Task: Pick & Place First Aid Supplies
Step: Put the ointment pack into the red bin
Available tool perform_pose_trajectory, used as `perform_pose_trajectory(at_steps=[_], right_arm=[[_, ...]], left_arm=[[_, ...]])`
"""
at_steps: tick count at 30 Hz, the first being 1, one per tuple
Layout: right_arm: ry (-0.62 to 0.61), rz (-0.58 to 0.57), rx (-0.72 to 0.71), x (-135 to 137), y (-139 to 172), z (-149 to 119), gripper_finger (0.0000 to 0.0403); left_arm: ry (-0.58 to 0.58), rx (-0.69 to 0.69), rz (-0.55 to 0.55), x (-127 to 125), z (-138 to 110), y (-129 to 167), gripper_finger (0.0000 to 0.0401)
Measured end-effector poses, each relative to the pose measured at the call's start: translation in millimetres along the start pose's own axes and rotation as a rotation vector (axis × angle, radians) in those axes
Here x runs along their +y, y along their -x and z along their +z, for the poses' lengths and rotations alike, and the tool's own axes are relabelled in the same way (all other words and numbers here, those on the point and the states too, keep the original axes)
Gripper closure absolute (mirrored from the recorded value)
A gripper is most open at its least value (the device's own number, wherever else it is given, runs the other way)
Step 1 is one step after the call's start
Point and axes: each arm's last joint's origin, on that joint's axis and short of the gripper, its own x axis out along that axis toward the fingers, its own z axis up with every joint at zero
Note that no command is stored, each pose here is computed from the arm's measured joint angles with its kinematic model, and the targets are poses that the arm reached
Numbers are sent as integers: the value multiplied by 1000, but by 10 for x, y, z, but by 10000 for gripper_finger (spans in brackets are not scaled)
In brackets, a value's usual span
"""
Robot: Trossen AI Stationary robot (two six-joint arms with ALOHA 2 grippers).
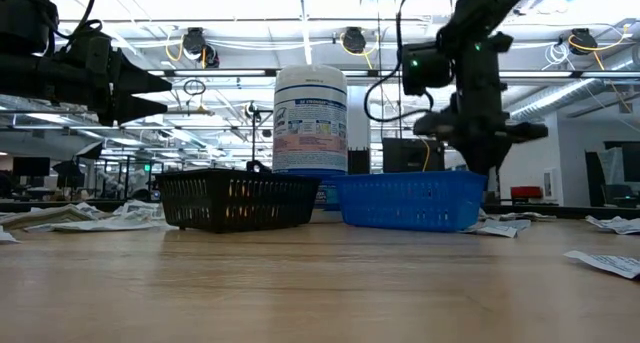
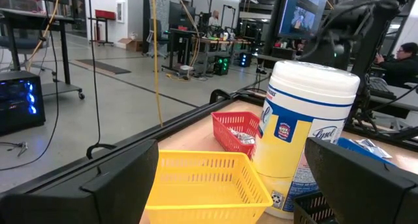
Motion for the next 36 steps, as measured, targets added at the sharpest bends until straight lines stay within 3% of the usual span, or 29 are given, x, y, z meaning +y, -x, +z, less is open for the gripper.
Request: perform_pose_trajectory(at_steps=[15,25,36], right_arm=[[430,-94,92,-21,498,30,392],[524,-87,94,24,485,106,392],[612,-37,39,324,598,680,392]], left_arm=[[0,0,0,0,0,0,9],[0,0,0,0,0,0,9],[0,0,0,0,-1,0,9]])
